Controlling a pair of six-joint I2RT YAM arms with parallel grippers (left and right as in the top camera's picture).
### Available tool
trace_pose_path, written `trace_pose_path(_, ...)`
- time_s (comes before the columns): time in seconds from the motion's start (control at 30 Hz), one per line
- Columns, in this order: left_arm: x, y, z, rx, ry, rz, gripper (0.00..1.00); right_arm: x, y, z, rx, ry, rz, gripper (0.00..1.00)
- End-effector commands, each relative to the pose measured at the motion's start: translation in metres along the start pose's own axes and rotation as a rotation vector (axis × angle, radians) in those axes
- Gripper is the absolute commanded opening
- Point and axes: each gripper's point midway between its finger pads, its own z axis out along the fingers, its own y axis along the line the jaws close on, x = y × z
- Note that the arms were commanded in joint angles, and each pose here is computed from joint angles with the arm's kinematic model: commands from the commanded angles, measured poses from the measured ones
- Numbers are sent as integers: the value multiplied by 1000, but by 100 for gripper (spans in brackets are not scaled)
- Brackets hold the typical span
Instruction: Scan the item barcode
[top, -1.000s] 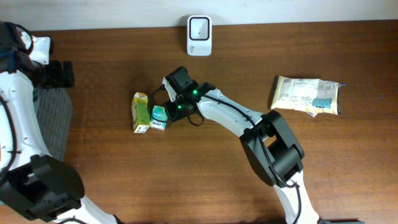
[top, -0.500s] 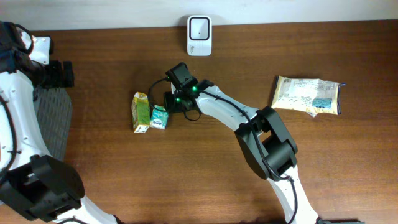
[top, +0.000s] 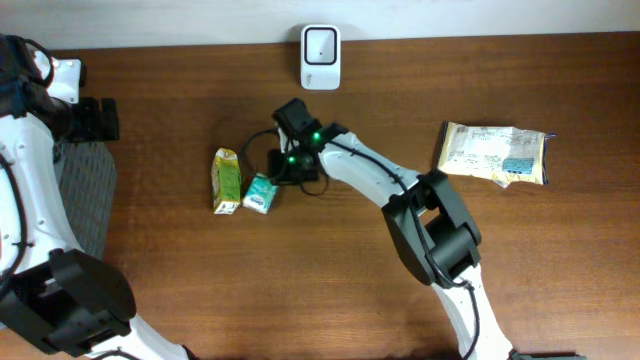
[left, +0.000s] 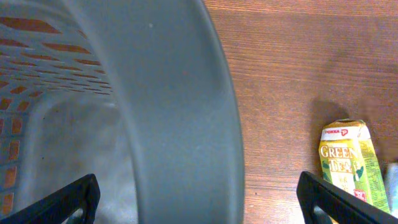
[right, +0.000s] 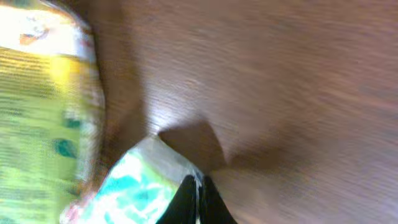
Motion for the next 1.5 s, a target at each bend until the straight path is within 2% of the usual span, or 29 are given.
trace_pose_path(0.0,2,0,2,9,6,12,99,-30,-39,-56,158,-107,30,4)
trace_pose_path(0.07,2,0,2,9,6,12,99,-23,-63,-89,286,-95,32,4)
trace_pose_path(0.17,2,0,2,9,6,12,99,18,-84,-104,379,72,20,5)
trace_pose_path(0.2,2,0,2,9,6,12,99,23,-83,-104,372,97,-21,11)
trace_pose_path(0.3,2,0,2,9,6,12,99,9,-54,-102,222,88,-291,53)
trace_pose_path(0.33,2,0,2,9,6,12,99,-10,-41,-99,164,22,-471,65)
trace_pose_path(0.43,2,0,2,9,6,12,99,-32,-28,-90,130,-55,-704,71)
trace_pose_path(0.47,2,0,2,9,6,12,99,-42,-25,-81,128,-93,-770,69)
trace_pose_path(0.53,2,0,2,9,6,12,99,-53,-23,-67,110,-134,-786,61)
trace_pose_path(0.63,2,0,2,9,6,12,99,-54,-18,-46,36,-140,-795,54)
trace_pose_path(0.73,2,0,2,9,6,12,99,-49,-25,-30,22,-110,-773,43)
trace_pose_path(0.8,2,0,2,9,6,12,99,-43,-25,-26,-4,-87,-718,27)
trace_pose_path(0.93,2,0,2,9,6,12,99,-23,-35,-26,-4,2,-609,26)
trace_pose_path(1.03,2,0,2,9,6,12,99,11,-23,-30,-138,127,-555,26)
trace_pose_path(1.13,2,0,2,9,6,12,99,32,-19,-39,-192,209,-503,27)
trace_pose_path(1.17,2,0,2,9,6,12,100,32,-20,-43,-190,211,-497,27)
trace_pose_path(1.27,2,0,2,9,6,12,99,10,-25,-67,-180,156,-404,46)
trace_pose_path(1.37,2,0,2,9,6,12,99,-12,-35,-73,-173,99,-297,46)
trace_pose_path(1.47,2,0,2,9,6,12,99,-10,-29,-60,-192,105,-298,39)
